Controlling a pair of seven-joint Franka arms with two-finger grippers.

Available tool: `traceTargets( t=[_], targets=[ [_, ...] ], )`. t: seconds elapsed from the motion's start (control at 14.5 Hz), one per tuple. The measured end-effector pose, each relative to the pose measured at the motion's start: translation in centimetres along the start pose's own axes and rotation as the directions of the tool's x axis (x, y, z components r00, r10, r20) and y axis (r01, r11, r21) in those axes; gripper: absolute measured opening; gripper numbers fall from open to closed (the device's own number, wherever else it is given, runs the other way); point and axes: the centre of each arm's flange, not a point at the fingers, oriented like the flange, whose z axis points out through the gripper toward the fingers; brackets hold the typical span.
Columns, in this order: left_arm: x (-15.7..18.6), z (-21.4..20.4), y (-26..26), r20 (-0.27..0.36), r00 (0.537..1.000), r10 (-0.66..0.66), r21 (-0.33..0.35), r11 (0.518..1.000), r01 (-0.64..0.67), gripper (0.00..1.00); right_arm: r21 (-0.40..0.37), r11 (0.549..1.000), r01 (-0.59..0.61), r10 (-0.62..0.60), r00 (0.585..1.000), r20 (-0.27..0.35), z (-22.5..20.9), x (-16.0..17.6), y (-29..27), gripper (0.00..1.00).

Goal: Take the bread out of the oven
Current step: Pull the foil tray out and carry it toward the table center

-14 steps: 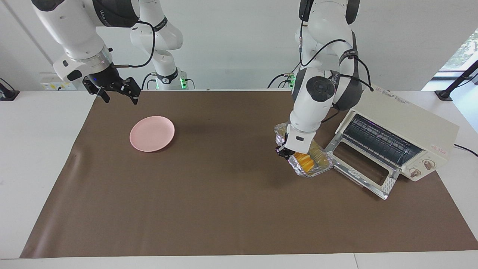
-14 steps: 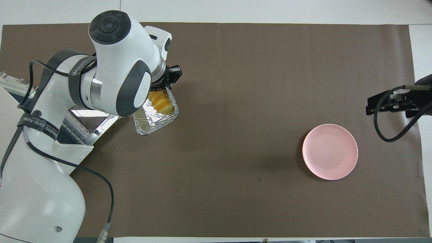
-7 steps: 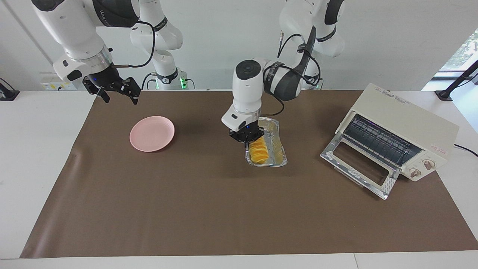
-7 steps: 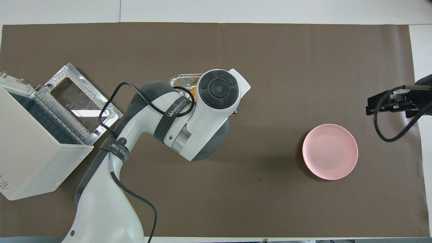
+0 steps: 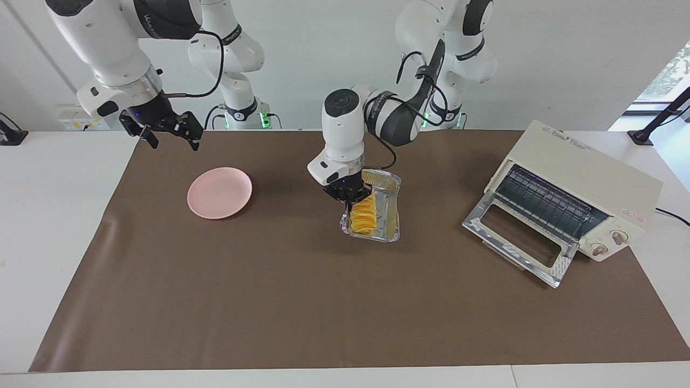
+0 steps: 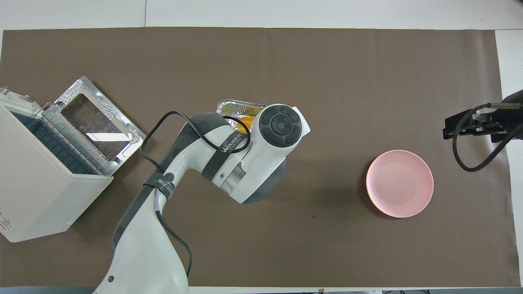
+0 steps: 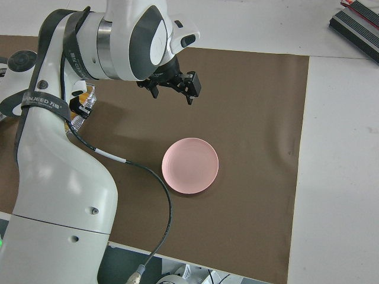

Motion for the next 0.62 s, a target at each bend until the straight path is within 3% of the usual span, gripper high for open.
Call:
traceTargets(
  t=[0.28, 0.62],
  targets=[
    [-2.3, 2.5, 4.2, 0.028, 0.988, -0.15, 0.032, 0.988, 0.149, 0.02, 0.0, 1.0, 0.0, 0.0, 1.0, 0.0, 0.0, 0.0, 0.0, 1.0],
    [-3.0, 3.9, 5.7, 0.02, 0.987, -0.16, 0.041, 0.986, 0.16, 0.02, 0.0, 1.0, 0.0, 0.0, 1.0, 0.0, 0.0, 0.0, 0.0, 1.0]
  ],
)
